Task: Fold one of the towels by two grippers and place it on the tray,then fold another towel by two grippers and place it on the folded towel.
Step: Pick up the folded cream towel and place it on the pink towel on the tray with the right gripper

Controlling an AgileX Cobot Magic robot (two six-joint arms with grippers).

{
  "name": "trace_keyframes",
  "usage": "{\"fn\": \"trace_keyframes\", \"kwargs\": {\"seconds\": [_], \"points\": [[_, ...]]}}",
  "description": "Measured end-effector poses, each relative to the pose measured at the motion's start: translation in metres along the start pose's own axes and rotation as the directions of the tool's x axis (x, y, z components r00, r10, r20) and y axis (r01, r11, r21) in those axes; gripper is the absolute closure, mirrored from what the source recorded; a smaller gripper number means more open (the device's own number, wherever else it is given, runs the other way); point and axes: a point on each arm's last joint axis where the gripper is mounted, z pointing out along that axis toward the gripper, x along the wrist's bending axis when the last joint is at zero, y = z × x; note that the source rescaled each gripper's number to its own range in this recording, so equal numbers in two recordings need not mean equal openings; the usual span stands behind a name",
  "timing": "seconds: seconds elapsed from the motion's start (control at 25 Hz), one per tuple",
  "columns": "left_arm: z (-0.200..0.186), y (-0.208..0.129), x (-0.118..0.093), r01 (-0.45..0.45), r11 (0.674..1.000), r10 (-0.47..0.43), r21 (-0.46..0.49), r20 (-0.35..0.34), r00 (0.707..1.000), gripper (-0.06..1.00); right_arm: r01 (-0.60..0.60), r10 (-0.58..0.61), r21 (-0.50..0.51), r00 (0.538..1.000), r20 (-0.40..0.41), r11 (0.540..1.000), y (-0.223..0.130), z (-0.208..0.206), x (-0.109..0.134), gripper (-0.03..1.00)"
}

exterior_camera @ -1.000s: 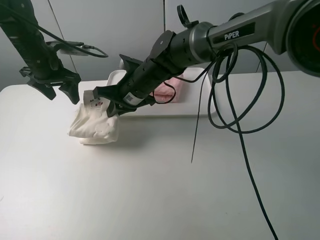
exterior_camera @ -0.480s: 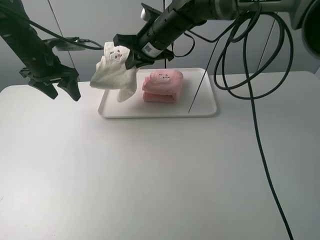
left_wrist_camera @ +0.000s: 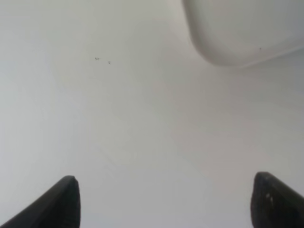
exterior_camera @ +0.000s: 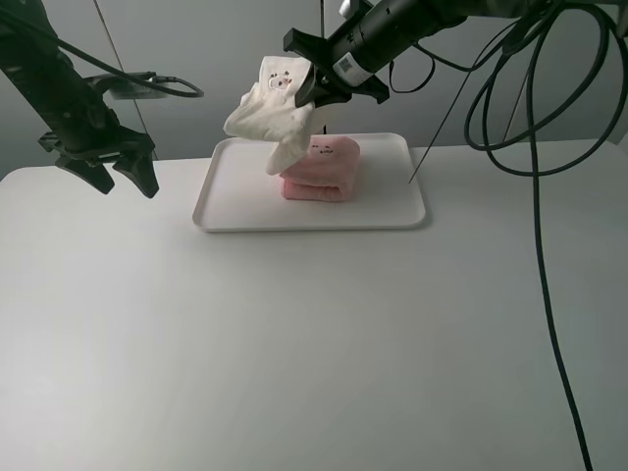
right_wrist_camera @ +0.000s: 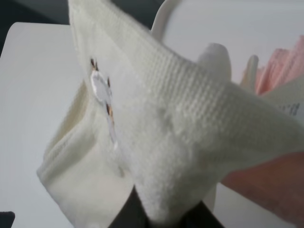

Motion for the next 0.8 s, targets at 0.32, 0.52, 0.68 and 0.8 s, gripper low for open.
{"fn": "trace_keyframes", "kwargs": {"seconds": [0.32, 0.52, 0.68, 0.8], "points": [[0.000, 0.000, 0.000, -0.002, 1.000, 0.002, 0.000, 0.000, 1.000, 0.00, -0.066, 0.063, 0.062, 0.996, 0.056, 0.996, -0.013, 0.042, -0.043, 0.90], [0.000, -0.001, 0.000, -0.004, 1.000, 0.004, 0.006, 0.002, 1.000, 0.00, -0.019, 0.007, 0.076, 0.988, 0.152, 0.997, -0.021, 0.063, -0.068, 0.90], [0.000, -0.001, 0.000, -0.004, 1.000, 0.004, 0.006, 0.002, 1.000, 0.00, -0.006, -0.003, 0.053, 0.986, 0.167, 0.999, -0.019, 0.064, -0.070, 0.90], [0.000, -0.001, 0.000, -0.004, 1.000, 0.004, 0.006, 0.002, 1.000, 0.00, -0.008, 0.003, 0.033, 0.986, 0.167, 0.999, -0.017, 0.064, -0.070, 0.84]]}}
